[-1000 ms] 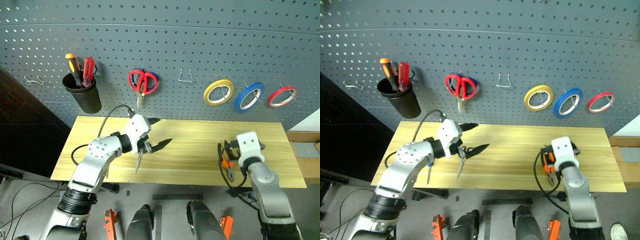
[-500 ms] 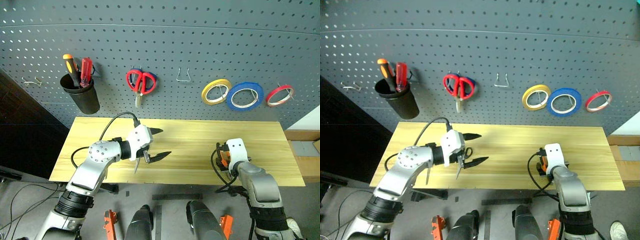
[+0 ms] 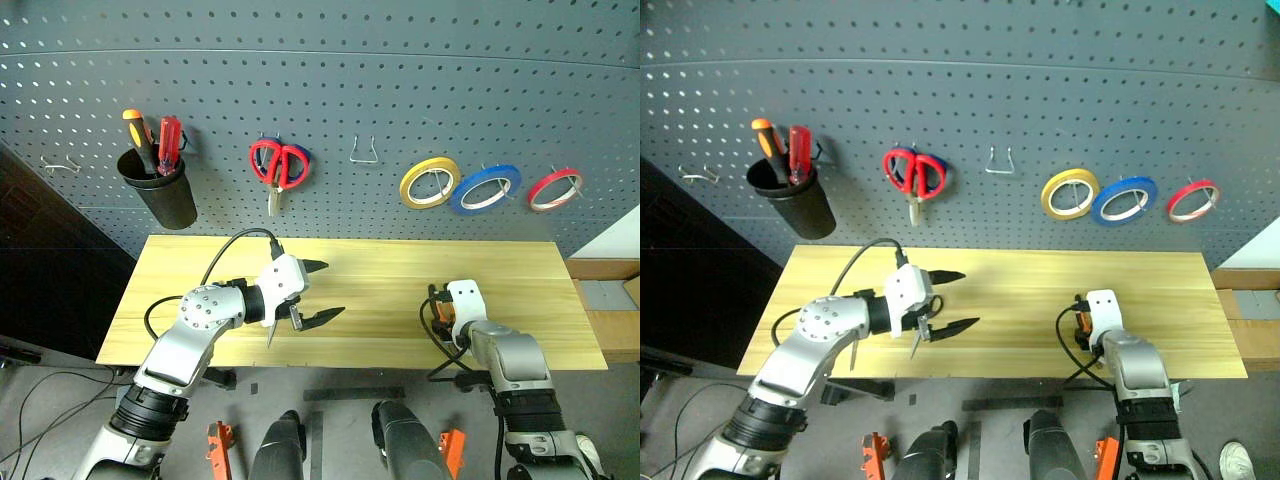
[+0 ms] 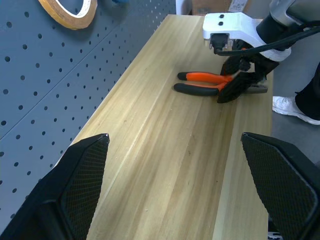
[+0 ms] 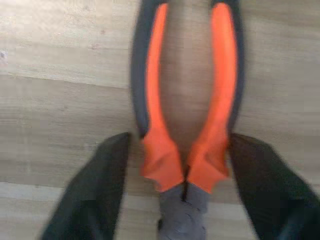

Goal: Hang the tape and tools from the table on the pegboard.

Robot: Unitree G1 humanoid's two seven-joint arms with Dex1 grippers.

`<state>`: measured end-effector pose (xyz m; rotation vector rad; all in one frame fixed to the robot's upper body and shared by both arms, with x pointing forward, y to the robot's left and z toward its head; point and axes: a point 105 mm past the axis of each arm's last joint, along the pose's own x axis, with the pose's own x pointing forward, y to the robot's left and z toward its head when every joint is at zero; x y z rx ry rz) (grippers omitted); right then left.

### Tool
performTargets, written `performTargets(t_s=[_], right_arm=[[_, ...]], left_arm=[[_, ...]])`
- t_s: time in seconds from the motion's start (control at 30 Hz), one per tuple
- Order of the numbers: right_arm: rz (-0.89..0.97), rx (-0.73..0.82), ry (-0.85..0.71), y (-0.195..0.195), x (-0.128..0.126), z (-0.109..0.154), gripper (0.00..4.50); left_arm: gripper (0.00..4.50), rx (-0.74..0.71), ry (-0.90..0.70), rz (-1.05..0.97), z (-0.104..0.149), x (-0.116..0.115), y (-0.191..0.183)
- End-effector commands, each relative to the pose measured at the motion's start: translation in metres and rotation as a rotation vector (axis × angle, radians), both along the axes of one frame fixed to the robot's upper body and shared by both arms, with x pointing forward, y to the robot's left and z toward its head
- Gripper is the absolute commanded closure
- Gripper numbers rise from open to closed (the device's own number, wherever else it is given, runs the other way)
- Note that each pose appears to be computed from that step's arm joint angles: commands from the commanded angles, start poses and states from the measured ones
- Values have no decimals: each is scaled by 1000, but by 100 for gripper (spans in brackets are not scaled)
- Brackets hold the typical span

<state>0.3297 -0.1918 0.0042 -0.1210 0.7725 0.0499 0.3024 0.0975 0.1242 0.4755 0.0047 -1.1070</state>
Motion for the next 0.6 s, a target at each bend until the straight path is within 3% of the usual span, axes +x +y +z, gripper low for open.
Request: performTargets(t_s=[0.03,0.13,0.3,0.5,0.6], right_arm=[[13,-14,11,2,-1,-9,228],[60,-13,-92,17,9,6,228],[162,35,-340,53,17,57,228],[337,163,-881,116,-3,185,228],[410,147,-1056,136,-10,227,228]], left_arm=[[0,-52,-14,23,10,-1,3],[0,-127,21,97,14,1,16],[0,-189,41,188,17,-4,40],[0,-335,-9,353,27,-15,73],[0,-385,-12,388,33,-19,75]])
